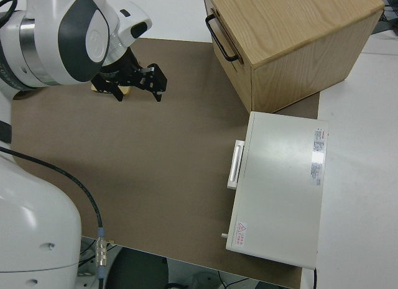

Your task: Pick gray plate from low plate rack and place it on table with left arm

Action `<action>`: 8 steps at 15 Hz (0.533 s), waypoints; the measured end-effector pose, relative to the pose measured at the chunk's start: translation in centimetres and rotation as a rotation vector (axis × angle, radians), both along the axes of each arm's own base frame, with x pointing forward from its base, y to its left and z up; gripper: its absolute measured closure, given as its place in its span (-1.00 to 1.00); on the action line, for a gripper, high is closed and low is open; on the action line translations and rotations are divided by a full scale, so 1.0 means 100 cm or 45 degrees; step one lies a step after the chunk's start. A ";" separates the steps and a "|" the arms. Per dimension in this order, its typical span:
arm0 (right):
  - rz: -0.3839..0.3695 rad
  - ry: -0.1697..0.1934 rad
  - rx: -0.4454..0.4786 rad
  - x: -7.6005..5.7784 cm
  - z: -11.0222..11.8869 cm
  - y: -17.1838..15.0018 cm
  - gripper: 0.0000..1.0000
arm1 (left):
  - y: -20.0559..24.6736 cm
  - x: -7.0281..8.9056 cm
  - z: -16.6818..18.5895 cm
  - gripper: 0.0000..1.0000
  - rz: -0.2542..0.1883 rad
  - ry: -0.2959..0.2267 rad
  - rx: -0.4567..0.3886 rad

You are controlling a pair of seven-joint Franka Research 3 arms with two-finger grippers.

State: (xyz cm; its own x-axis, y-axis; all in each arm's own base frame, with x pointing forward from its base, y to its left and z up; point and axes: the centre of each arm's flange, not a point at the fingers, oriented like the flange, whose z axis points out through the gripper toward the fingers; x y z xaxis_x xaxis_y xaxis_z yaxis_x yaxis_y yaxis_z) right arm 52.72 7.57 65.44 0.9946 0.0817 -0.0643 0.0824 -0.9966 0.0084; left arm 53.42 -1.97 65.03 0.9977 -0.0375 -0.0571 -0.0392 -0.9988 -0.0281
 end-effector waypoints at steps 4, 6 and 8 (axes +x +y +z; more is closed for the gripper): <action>0.000 0.000 0.000 0.000 0.000 0.000 -0.98 | 0.024 -0.001 0.002 -0.99 0.024 -0.004 -0.003; 0.000 0.000 0.000 0.000 0.000 0.000 -0.98 | 0.025 -0.001 0.002 -0.99 0.023 -0.004 -0.003; 0.000 0.000 0.000 0.000 0.000 0.000 -0.98 | 0.024 -0.001 0.002 -0.99 0.018 -0.003 -0.003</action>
